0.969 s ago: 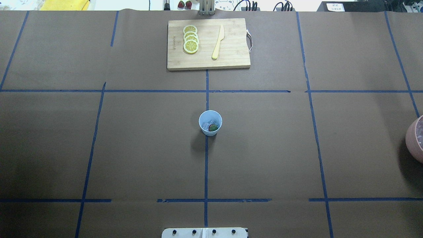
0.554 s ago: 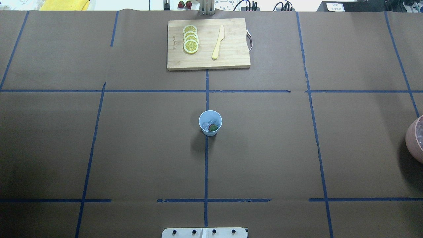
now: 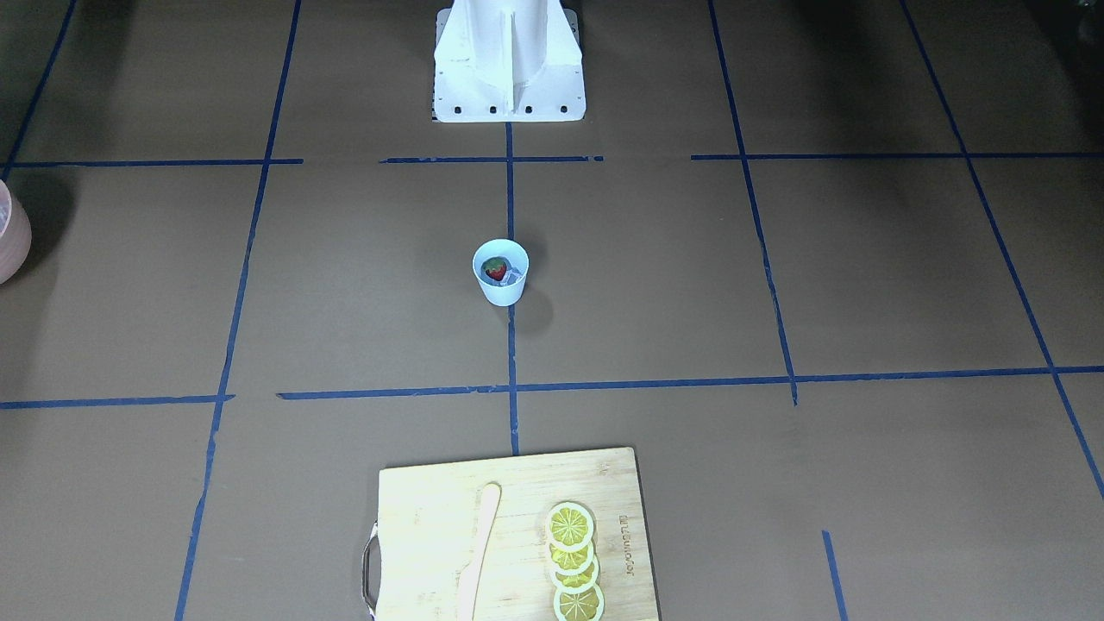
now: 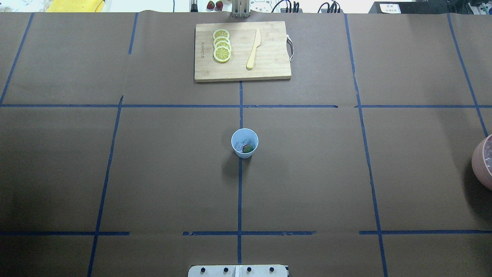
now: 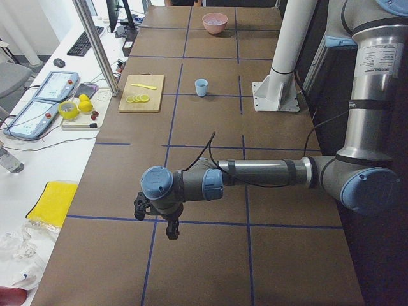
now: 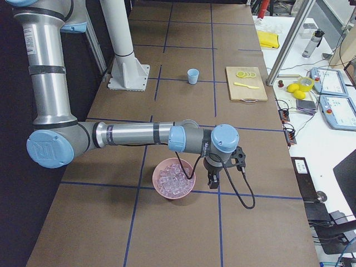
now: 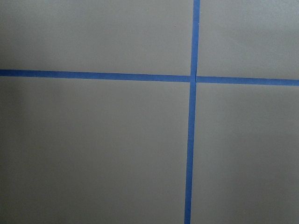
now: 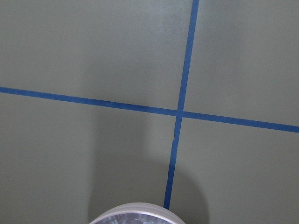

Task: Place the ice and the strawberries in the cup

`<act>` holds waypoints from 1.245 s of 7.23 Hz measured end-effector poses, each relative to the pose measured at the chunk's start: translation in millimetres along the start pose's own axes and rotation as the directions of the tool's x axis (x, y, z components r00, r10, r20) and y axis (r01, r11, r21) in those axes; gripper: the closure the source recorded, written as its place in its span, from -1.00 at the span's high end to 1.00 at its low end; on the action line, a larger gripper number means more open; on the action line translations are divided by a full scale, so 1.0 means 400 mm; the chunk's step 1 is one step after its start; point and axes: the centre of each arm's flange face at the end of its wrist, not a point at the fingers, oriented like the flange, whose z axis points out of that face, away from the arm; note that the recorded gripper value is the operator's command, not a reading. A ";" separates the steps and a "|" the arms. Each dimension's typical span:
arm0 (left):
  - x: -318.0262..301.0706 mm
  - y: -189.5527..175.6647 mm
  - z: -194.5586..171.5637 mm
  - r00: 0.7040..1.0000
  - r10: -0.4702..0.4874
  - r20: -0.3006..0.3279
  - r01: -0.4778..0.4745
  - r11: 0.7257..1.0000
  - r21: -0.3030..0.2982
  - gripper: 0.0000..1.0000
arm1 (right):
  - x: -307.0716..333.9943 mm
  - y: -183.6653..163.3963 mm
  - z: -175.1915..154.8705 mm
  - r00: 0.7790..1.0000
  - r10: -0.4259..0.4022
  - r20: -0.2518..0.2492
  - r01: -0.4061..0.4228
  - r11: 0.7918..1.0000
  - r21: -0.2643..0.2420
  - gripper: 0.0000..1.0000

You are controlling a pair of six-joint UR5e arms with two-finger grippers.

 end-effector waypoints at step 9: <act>0.005 -0.007 -0.005 1.000 0.004 0.001 -0.004 1.000 0.004 1.00 | 0.084 0.103 0.031 0.999 -0.007 -0.052 0.010 0.999 0.049 0.99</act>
